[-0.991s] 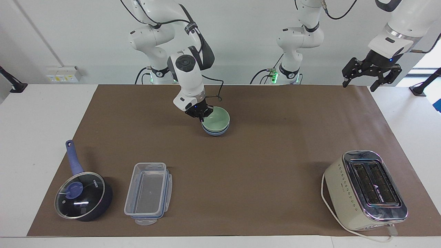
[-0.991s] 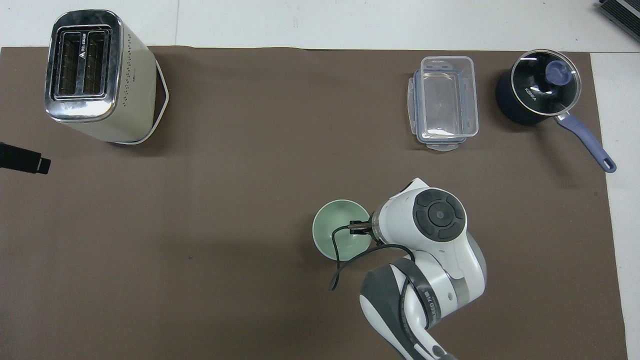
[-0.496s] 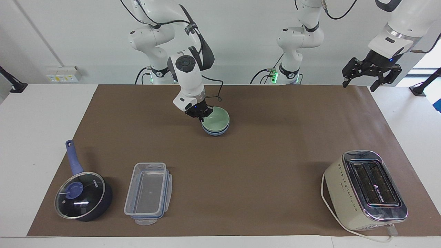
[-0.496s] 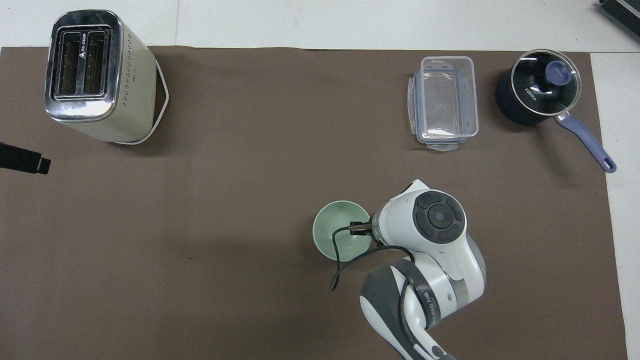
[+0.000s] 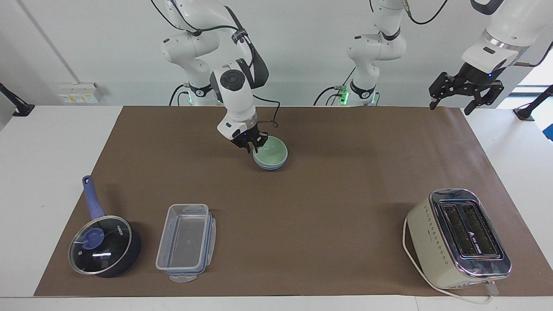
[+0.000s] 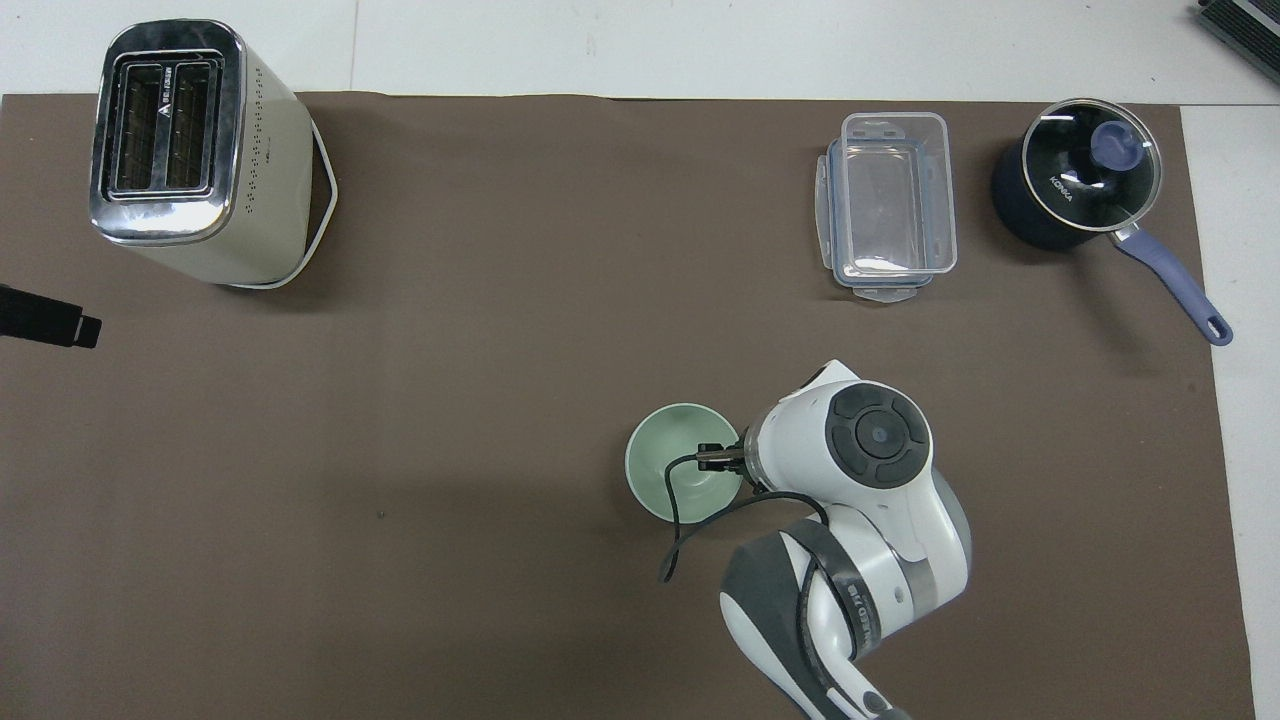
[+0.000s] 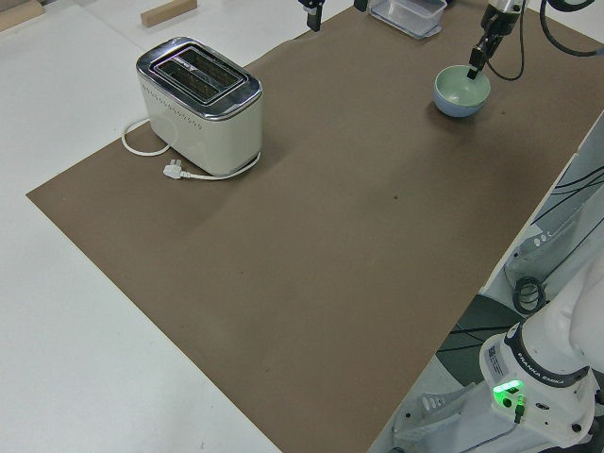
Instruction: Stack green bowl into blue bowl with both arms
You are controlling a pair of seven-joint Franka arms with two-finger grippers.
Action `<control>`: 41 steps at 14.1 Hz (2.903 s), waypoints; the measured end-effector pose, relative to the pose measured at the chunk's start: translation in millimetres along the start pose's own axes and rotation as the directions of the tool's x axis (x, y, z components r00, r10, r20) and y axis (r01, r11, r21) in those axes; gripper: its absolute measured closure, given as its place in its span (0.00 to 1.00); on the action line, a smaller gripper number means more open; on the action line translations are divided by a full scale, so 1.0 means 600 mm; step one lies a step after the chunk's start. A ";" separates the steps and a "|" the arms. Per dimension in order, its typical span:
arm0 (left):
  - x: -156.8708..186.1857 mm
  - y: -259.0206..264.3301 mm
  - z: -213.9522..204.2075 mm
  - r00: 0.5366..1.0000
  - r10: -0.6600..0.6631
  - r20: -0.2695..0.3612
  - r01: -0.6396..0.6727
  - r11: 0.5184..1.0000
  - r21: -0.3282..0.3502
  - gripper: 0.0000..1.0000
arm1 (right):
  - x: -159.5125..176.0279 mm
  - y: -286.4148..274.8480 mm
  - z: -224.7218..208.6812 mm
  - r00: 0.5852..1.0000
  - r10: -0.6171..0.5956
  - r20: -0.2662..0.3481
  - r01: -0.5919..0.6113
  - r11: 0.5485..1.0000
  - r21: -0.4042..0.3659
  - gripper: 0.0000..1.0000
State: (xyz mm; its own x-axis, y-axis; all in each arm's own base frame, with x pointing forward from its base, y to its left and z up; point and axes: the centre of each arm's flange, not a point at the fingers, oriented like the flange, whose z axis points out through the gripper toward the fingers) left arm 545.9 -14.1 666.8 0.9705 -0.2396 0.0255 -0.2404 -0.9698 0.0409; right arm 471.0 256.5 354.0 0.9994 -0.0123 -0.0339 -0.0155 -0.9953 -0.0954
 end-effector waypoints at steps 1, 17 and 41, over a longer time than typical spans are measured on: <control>0.000 0.000 0.000 1.000 0.000 0.000 0.000 1.000 0.000 0.00 | 0.002 -0.001 -0.003 1.000 0.000 -0.006 0.000 1.000 0.003 0.66; 0.000 0.000 0.000 1.000 0.000 0.000 0.000 1.000 0.000 0.00 | 0.108 0.252 -0.333 0.986 0.155 -0.055 -0.158 0.986 -0.051 0.00; 0.000 0.000 0.000 1.000 0.000 0.000 0.000 1.000 0.000 0.00 | 0.059 0.410 -0.564 0.986 0.156 -0.061 -0.161 0.983 -0.089 0.00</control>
State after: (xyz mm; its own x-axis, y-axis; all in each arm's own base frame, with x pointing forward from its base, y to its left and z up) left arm 545.9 -14.1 666.8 0.9706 -0.2394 0.0255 -0.2403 -0.9698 0.0409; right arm 513.7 -20.9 665.9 0.9847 -0.1736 0.0120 -0.1736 -0.9848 -0.0001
